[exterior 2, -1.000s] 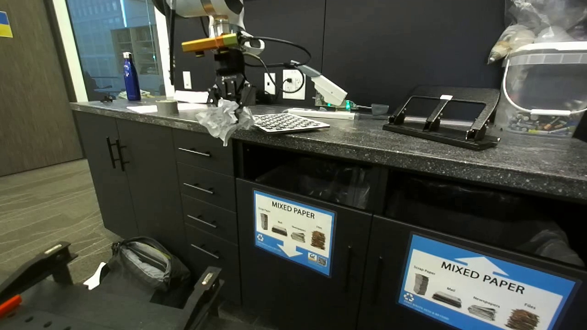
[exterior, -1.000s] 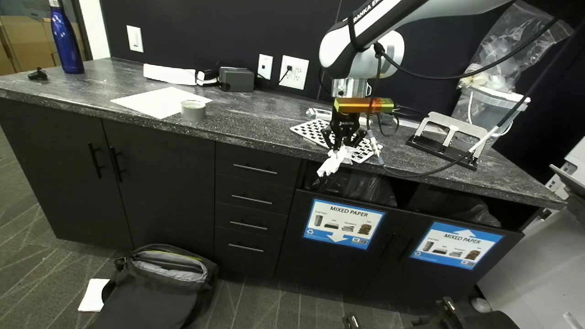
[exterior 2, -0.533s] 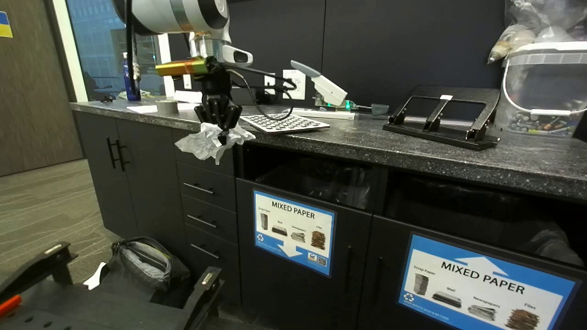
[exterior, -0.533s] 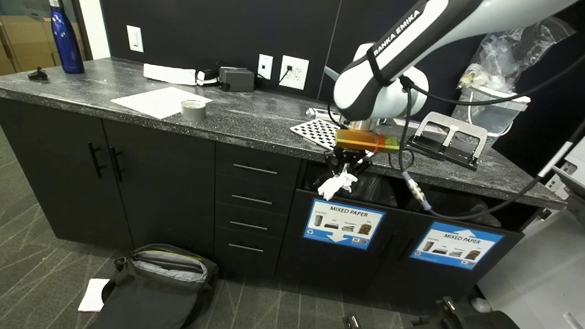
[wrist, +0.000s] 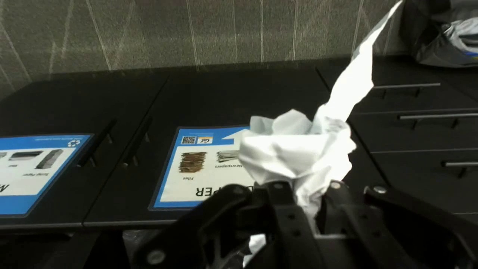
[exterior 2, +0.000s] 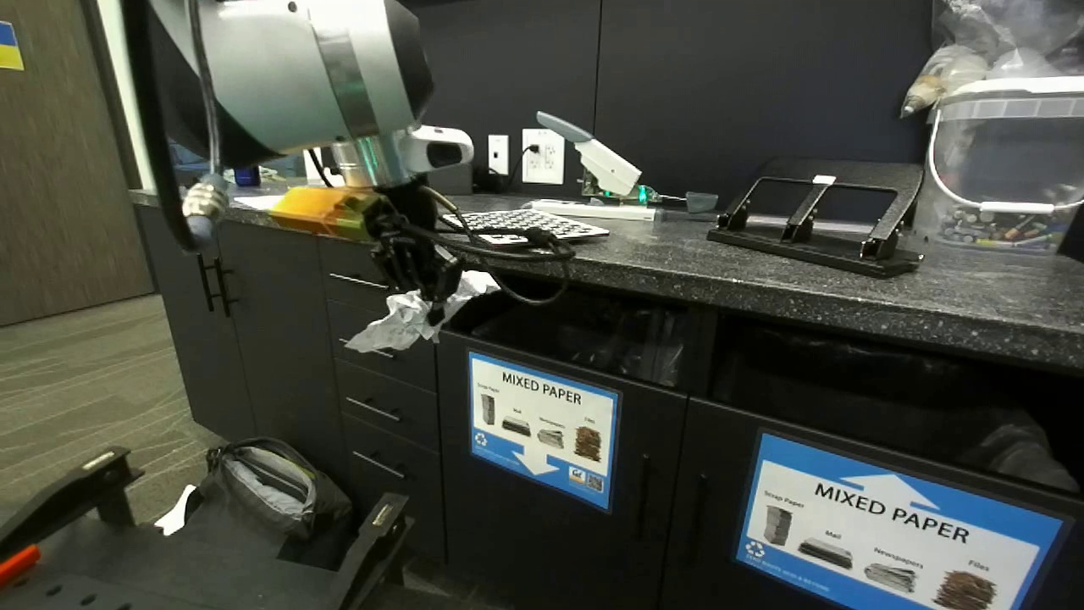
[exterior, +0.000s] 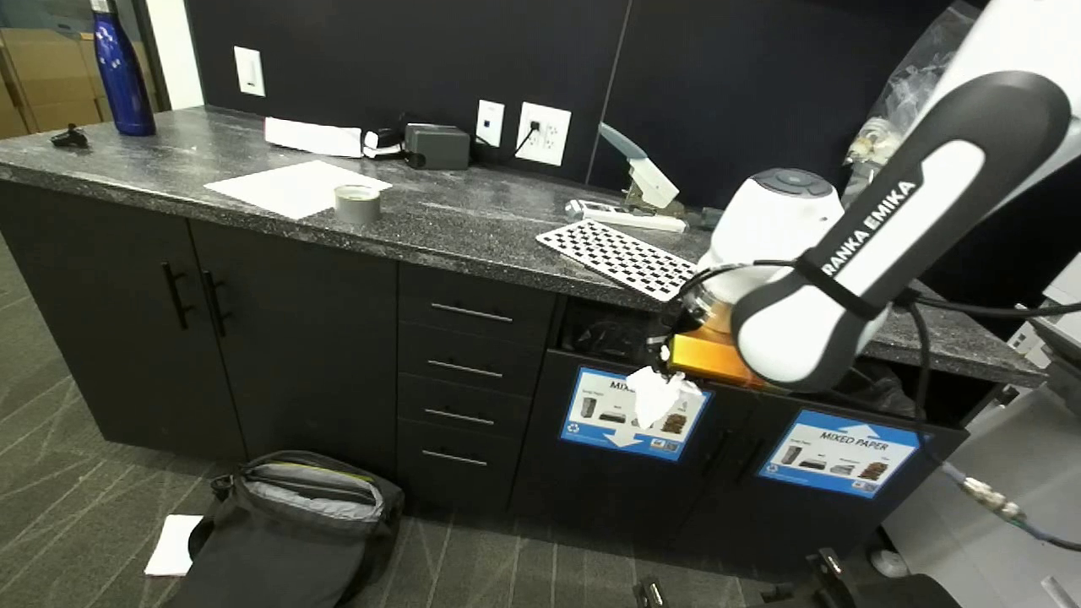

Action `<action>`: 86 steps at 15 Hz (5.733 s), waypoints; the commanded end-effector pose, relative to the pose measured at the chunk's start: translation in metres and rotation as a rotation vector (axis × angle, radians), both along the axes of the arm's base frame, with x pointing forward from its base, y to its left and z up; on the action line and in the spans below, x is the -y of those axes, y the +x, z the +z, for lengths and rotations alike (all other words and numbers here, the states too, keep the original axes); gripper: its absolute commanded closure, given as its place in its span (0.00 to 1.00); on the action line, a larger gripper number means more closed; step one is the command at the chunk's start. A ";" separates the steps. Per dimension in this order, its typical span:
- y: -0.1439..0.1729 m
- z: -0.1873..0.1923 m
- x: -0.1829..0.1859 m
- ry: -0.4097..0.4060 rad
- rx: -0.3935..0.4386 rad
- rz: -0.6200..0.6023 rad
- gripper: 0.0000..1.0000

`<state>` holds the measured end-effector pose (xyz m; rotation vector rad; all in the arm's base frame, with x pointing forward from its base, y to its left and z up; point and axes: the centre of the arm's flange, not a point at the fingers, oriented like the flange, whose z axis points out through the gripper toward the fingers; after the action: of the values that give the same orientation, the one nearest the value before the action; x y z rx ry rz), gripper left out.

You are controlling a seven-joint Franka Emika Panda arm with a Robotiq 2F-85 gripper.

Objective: Put all the white pieces of paper in the left bin

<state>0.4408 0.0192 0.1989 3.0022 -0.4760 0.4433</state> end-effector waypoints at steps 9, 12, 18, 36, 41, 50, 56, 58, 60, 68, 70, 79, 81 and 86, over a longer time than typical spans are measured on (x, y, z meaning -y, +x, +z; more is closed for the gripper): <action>0.004 -0.071 0.052 -0.026 0.440 -0.102 0.91; -0.032 -0.119 0.036 -0.023 0.390 -0.117 0.91; -0.021 -0.146 0.019 -0.021 0.569 -0.131 0.91; 0.116 -0.161 0.049 -0.072 0.851 -0.133 0.91; 0.151 -0.176 0.067 -0.113 0.870 -0.130 0.91; 0.168 -0.177 0.080 -0.103 0.755 -0.132 0.29; 0.143 -0.150 0.060 -0.127 0.742 -0.091 0.00; 0.125 -0.131 0.046 -0.142 0.702 -0.083 0.00; 0.101 -0.105 0.031 -0.164 0.634 -0.069 0.00; 0.048 -0.028 0.000 -0.120 0.253 0.090 0.00; 0.040 -0.006 -0.003 -0.083 0.157 0.141 0.00; -0.008 0.066 0.045 -0.058 -0.339 0.397 0.00; -0.014 0.073 0.059 -0.106 -0.456 0.456 0.00; -0.009 0.122 0.074 -0.163 -0.522 0.539 0.00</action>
<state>0.4462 -0.0632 0.2478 2.8583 0.3295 -0.2791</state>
